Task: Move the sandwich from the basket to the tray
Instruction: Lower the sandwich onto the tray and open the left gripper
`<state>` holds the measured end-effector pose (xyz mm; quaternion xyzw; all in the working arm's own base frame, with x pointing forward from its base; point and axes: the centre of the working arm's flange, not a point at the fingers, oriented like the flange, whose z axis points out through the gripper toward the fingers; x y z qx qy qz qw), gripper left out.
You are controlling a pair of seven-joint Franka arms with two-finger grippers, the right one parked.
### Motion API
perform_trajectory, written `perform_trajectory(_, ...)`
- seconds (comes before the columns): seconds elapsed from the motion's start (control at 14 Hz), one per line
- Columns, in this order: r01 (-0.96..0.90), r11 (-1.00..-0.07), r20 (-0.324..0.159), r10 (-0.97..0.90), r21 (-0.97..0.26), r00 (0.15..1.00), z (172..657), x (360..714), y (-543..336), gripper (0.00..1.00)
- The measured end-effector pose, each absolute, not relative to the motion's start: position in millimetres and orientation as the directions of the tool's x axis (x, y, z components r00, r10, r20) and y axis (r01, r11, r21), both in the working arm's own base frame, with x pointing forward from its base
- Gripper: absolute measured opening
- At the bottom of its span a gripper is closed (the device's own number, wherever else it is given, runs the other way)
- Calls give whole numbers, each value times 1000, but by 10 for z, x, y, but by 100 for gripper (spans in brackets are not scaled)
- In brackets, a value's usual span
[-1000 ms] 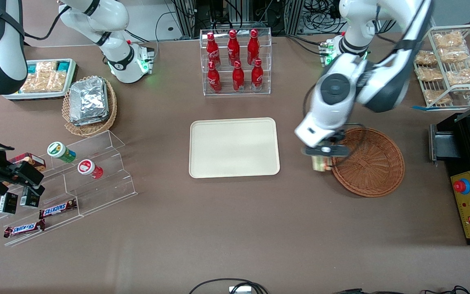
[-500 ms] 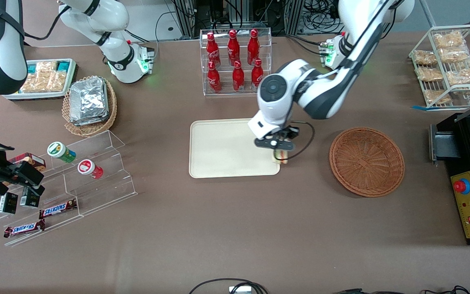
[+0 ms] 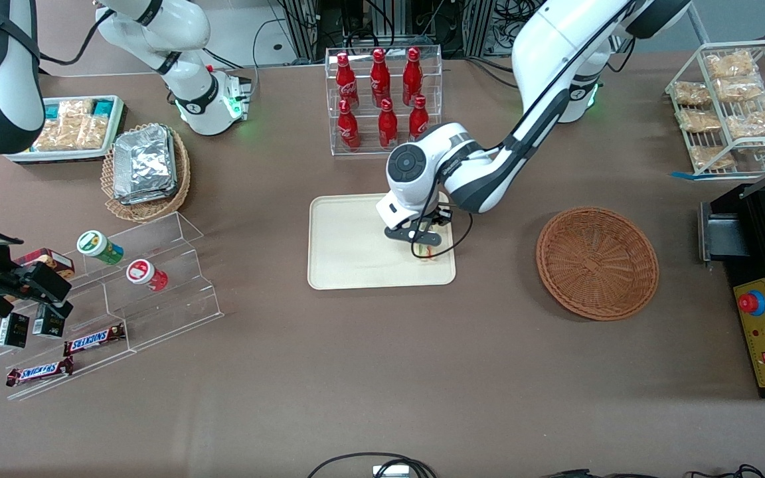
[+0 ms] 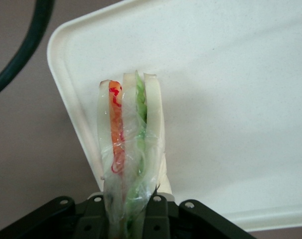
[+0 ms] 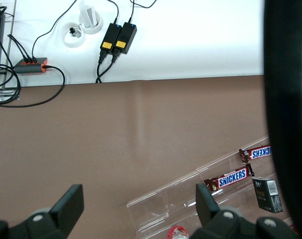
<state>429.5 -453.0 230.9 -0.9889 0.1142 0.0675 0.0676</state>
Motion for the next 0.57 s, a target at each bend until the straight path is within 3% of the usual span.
perform_trajectory(0.5,-222,-968,-160,-202,-117,966,2159,4203,-4616,15)
perform_trajectory(0.57,-223,-968,-160,-203,-118,966,2156,4170,-4645,22)
